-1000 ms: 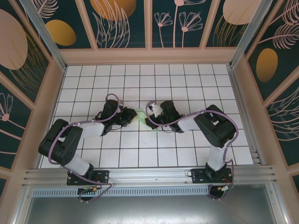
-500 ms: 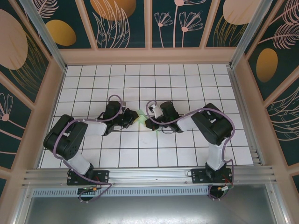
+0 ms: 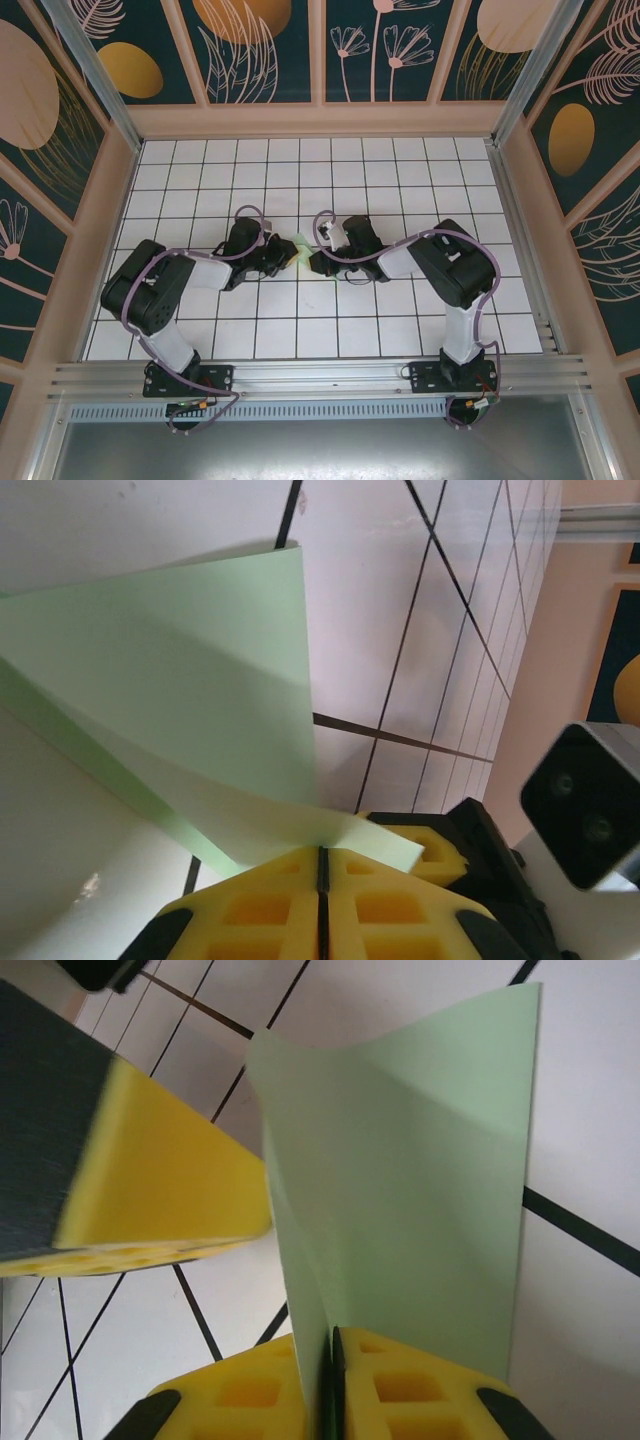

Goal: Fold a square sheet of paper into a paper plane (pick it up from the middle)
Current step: Fold the wing for the fifth time at the center of the table.

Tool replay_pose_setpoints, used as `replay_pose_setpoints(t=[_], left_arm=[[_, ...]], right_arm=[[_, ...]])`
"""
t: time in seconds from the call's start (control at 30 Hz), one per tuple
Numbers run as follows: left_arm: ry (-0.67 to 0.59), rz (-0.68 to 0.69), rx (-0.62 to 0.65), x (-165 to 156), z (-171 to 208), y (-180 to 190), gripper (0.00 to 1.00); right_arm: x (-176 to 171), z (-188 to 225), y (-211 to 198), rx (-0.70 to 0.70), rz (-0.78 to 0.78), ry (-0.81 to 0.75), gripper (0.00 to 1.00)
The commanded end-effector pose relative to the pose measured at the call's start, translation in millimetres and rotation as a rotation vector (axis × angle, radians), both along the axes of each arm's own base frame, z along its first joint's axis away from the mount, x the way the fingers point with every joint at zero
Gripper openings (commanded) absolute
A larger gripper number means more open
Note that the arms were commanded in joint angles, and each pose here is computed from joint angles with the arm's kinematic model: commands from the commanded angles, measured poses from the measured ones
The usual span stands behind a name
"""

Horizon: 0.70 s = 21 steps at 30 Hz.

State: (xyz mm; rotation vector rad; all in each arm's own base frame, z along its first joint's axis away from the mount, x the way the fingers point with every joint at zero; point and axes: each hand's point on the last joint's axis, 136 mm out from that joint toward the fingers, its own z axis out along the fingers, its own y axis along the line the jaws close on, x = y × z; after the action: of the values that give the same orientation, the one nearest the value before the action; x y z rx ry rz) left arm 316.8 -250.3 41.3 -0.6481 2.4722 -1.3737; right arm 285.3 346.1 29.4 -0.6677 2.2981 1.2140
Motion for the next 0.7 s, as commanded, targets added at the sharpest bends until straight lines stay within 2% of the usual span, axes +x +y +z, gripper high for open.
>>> replay_pose_setpoints(t=[0.0, 0.37, 0.67], left_arm=[[0.002, -0.019, -0.010, 3.0, -3.0, -6.7, 0.11], [0.011, -0.025, 0.012, 4.7, -12.0, -6.8, 0.10], [0.010, -0.030, 0.012, 5.5, -12.5, -7.7, 0.10]], right_arm=[[-0.1, -13.0, -2.9, -0.033, -0.010, 0.056, 0.20], [1.7, 4.8, 4.2, -0.032, 0.024, 0.084, 0.28], [5.6, 24.6, -5.0, -0.062, -0.011, 0.075, 0.37]])
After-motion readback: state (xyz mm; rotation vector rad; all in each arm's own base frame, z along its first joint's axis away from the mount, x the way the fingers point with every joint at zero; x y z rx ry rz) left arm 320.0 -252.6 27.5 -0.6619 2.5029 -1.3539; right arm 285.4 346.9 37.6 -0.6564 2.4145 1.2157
